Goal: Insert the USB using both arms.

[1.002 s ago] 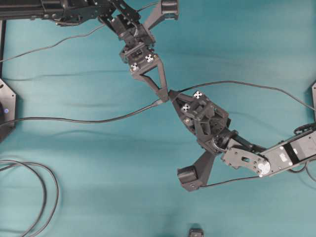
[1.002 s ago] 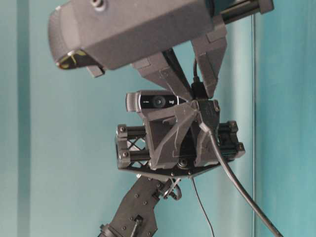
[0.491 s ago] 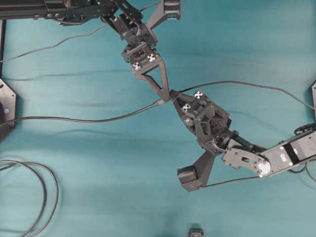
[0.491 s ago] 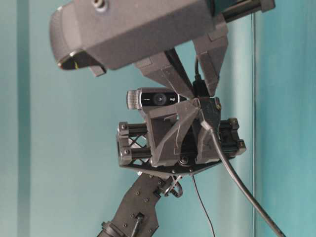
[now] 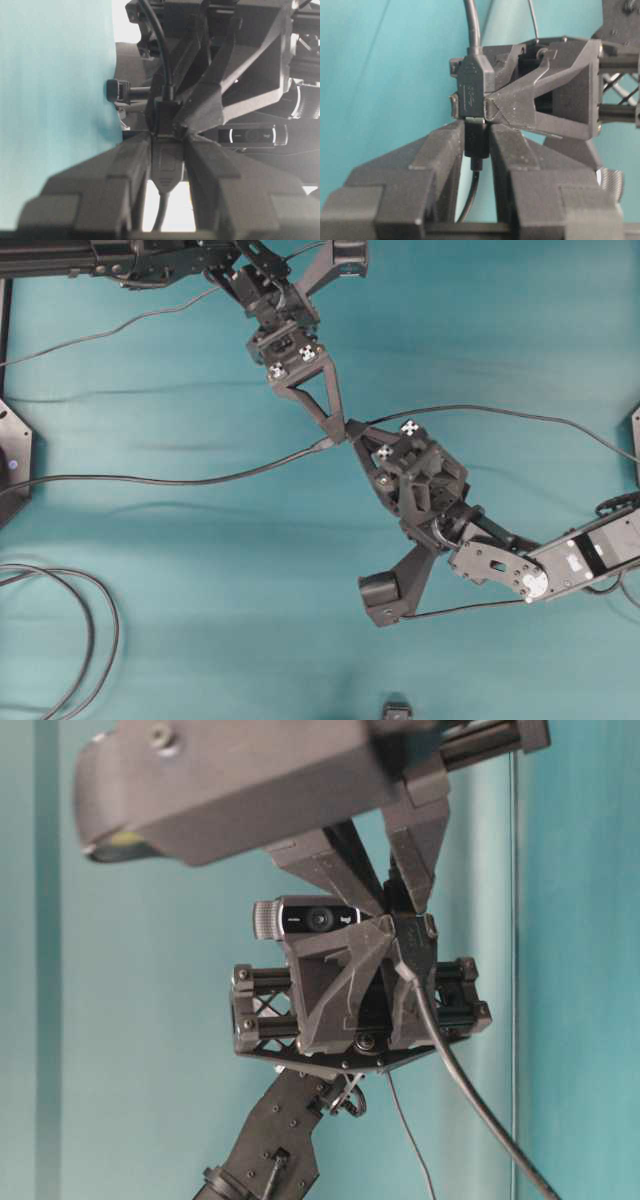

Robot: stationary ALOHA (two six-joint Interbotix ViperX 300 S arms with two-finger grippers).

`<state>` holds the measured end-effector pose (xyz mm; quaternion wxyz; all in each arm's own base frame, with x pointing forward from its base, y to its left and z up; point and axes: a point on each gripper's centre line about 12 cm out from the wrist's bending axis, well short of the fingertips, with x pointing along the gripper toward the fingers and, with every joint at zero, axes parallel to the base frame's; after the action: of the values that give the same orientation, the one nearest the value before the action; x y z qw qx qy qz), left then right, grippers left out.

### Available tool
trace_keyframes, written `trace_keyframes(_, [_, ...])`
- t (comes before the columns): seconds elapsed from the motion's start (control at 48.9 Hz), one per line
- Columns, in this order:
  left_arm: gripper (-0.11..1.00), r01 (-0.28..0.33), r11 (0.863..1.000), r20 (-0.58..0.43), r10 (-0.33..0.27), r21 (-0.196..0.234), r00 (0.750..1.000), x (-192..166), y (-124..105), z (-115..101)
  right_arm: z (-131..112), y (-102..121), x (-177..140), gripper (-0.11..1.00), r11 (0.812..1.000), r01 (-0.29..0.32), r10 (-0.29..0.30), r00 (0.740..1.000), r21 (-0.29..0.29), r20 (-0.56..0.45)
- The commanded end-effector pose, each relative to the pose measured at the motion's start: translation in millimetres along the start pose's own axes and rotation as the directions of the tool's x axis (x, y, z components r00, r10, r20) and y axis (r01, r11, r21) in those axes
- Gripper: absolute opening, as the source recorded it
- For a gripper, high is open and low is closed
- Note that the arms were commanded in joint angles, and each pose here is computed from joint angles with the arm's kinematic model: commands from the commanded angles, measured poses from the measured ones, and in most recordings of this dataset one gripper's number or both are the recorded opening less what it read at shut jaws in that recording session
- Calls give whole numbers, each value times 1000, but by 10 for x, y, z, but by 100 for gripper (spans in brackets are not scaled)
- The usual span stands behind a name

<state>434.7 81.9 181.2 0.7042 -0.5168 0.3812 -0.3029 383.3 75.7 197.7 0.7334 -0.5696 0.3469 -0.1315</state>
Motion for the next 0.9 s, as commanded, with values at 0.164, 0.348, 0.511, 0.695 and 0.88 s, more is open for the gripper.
trace_keyframes(0.164, [24,9,999,31,-11,43,999,-67,-199,116,111,-104,-62,55,994,11,-15,999,109,34])
trace_keyframes(0.348, [24,13,999,25,-14,42,1000,-57,-217,111,111,-110,-124,84,994,42,-43,999,103,12])
trace_keyframes(0.511, [23,21,999,6,-22,31,1000,-10,-219,70,106,-199,-261,84,986,108,-103,993,125,-51])
trace_keyframes(0.695, [23,-3,1000,24,3,1,1000,6,-135,44,137,-400,-448,84,968,186,-173,981,167,-88])
trace_keyframes(0.88, [23,-62,998,36,62,0,997,10,-53,31,163,-473,-615,84,956,215,-199,975,199,-94])
